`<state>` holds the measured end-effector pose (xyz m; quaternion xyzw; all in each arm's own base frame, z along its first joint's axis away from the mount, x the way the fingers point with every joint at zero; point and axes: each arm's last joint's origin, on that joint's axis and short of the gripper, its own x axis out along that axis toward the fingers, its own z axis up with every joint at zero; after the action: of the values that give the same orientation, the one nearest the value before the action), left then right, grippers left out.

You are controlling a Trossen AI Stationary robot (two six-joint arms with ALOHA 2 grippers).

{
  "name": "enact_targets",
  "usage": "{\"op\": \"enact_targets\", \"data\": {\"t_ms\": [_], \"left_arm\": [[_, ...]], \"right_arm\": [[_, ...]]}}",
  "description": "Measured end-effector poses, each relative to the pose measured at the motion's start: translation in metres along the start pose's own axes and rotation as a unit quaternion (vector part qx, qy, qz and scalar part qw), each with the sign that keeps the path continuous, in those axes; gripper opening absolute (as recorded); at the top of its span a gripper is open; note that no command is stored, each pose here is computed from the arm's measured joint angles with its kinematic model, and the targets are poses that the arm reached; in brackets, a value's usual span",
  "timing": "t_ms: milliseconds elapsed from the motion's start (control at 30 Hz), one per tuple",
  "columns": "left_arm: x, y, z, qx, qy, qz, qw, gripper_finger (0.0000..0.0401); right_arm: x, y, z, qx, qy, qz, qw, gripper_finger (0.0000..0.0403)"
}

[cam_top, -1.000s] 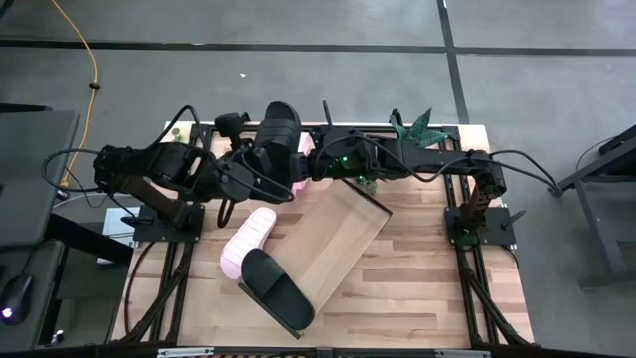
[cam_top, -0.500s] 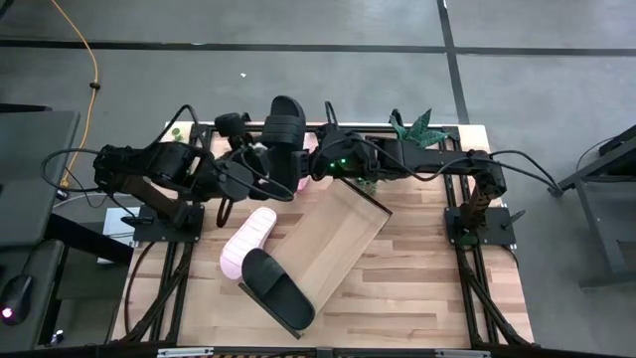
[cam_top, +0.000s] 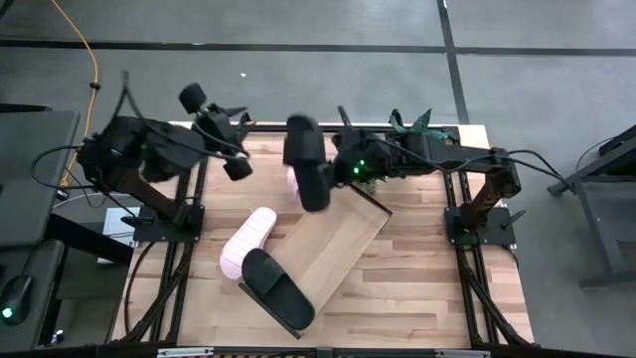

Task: Pick and place slides into the shelf
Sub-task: Put the black slide on the shelf

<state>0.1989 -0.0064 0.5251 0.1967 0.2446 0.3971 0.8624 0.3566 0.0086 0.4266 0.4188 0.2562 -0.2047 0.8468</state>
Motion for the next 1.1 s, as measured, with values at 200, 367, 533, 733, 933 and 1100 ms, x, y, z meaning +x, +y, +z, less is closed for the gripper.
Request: {"op": "enact_targets", "data": {"t_ms": [200, 367, 533, 733, 933, 1100], "left_arm": [[-0.016, 0.021, -0.006, -0.071, -0.021, -0.090, 0.993, 0.0119], [-0.030, 0.034, -0.021, -0.099, -0.007, -0.202, 0.974, 0.0107], [-0.038, 0.040, -0.033, -0.135, 0.012, -0.259, 0.956, 0.0096], [-0.037, 0.033, -0.043, -0.143, 0.040, -0.291, 0.945, 0.0084], [-0.030, 0.018, -0.055, -0.126, 0.073, -0.304, 0.942, 0.0074], [-0.022, 0.005, -0.063, -0.114, 0.098, -0.304, 0.941, 0.0072]], "right_arm": [[0.007, 0.012, -0.027, -0.028, 0.093, 0.035, 0.995, 0.0078], [0.022, 0.021, -0.049, -0.051, 0.155, 0.052, 0.985, 0.0078], [0.042, 0.025, -0.068, -0.071, 0.215, 0.059, 0.972, 0.0078], [0.058, 0.027, -0.084, -0.081, 0.254, 0.063, 0.962, 0.0078], [0.063, 0.032, -0.098, -0.075, 0.275, 0.060, 0.957, 0.0078], [0.064, 0.035, -0.109, -0.074, 0.287, 0.057, 0.953, 0.0078]]}}
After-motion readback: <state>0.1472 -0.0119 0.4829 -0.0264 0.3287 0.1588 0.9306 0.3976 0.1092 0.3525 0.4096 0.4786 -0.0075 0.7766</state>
